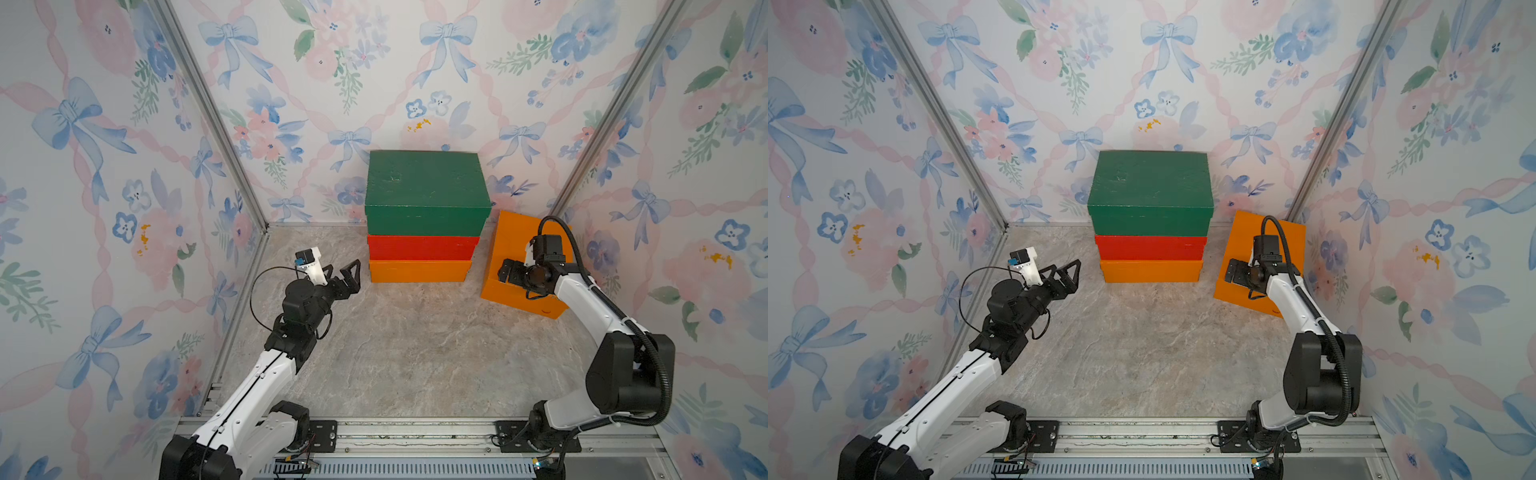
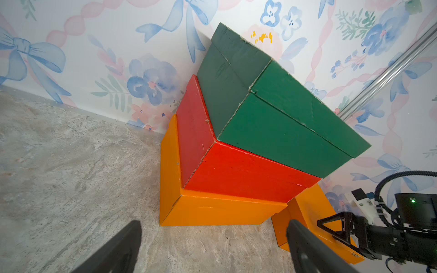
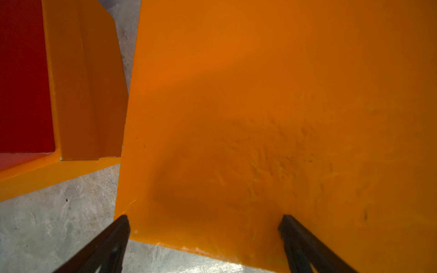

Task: Stack the shoeboxes
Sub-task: Move the shoebox to the center of the board.

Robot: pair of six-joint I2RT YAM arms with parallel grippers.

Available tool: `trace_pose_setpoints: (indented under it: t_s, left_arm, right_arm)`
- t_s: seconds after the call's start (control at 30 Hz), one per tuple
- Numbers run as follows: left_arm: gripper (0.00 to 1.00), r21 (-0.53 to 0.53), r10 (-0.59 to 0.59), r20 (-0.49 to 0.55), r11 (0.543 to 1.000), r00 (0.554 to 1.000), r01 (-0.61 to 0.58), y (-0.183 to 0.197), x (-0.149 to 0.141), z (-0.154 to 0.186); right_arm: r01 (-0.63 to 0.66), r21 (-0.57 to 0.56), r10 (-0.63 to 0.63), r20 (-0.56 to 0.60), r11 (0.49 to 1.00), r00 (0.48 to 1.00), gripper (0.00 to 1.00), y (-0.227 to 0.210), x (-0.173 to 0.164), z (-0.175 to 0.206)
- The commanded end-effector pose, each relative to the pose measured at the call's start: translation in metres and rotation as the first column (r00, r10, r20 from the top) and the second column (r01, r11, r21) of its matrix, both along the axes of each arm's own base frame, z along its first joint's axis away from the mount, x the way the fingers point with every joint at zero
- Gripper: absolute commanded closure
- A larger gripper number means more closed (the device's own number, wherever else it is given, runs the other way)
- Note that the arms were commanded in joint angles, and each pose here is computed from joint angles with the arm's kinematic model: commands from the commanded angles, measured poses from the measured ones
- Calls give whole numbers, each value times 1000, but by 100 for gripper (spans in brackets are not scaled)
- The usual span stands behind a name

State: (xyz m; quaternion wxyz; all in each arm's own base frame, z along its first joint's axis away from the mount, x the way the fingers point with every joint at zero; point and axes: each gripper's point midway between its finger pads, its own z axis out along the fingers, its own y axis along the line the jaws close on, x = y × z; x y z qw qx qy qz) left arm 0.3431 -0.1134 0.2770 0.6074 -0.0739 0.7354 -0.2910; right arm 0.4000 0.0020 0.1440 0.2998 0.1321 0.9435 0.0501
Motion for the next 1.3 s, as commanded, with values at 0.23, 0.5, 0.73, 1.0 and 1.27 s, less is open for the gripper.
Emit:
trace_pose_setpoints:
  t_s: [0.23,0.5,0.73,1.0,1.27]
  left_arm:
    - [2,-1,-2,18,1000,1000,2,0,-4,6]
    - [2,-2,3,25,1000,1000,-3,2,-6,7]
    - [2,-2,8,32,1000,999,-8,4,-7,10]
    - [2,-2,14,35,1000,999,-14,5,-7,11]
    - [2,-5,20,47,1000,999,-20,8,-10,17]
  right_arm:
    - [-113,96,133,-231,989,964,1,56,-60,-51]
    - [-174,126,200,-237,977,951,0,86,-68,-52]
    - [-241,148,271,-233,959,934,0,120,-77,-50]
    - [-328,178,362,-213,928,908,0,163,-92,-43]
    - [-407,204,444,-190,890,876,0,204,-103,-35]
